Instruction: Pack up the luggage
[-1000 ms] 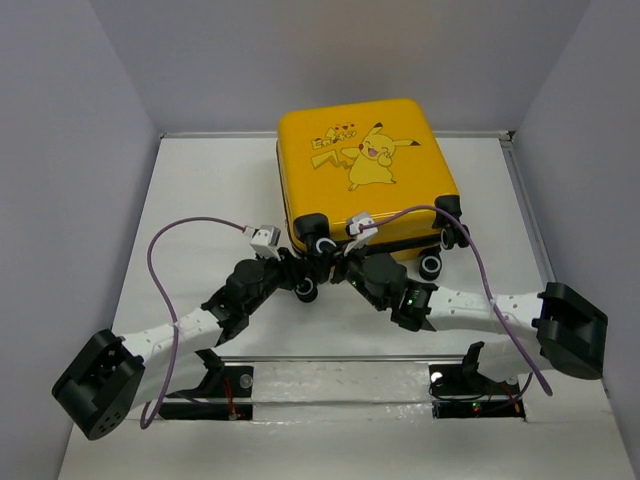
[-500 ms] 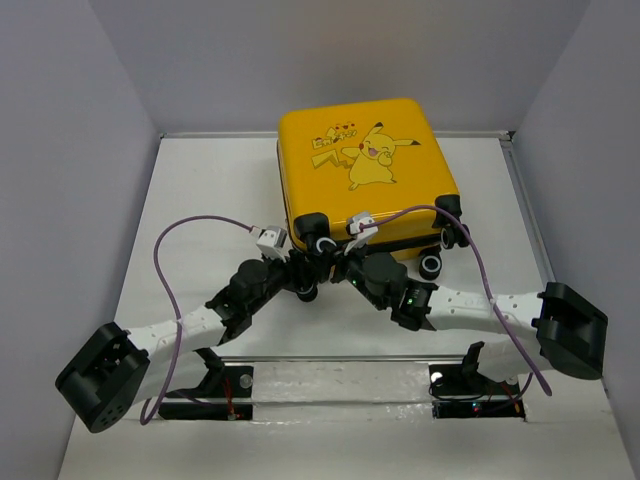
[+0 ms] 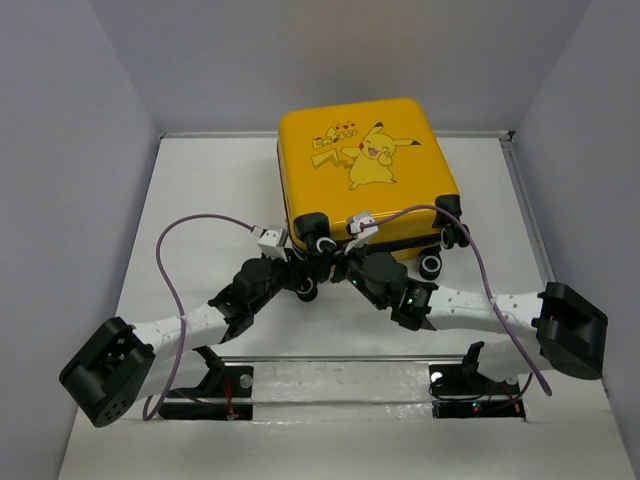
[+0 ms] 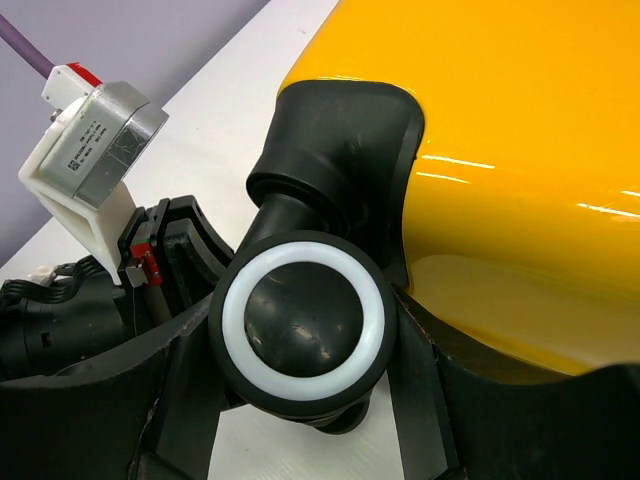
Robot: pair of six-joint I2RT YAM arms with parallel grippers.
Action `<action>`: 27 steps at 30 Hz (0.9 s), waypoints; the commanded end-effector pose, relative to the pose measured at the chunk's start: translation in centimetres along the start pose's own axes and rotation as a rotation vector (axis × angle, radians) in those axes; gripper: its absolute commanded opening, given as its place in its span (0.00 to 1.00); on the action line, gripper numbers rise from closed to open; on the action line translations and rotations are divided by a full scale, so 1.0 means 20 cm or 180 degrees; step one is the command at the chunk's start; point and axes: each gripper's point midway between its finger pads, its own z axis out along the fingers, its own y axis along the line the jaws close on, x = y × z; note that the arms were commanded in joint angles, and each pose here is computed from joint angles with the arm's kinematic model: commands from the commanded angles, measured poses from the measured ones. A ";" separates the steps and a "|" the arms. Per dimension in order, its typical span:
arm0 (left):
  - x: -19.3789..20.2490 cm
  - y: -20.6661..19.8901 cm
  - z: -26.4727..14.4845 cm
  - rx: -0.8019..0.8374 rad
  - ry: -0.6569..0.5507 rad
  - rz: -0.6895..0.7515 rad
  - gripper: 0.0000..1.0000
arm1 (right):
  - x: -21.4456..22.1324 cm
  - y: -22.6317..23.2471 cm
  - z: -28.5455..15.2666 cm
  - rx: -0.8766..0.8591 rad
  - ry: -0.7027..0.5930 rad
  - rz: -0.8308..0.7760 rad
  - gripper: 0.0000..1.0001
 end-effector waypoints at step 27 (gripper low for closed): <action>-0.38 0.44 -0.13 -0.1736 -0.0766 -0.0395 0.06 | -0.22 -0.05 -0.23 -0.0078 -0.0304 0.0286 0.07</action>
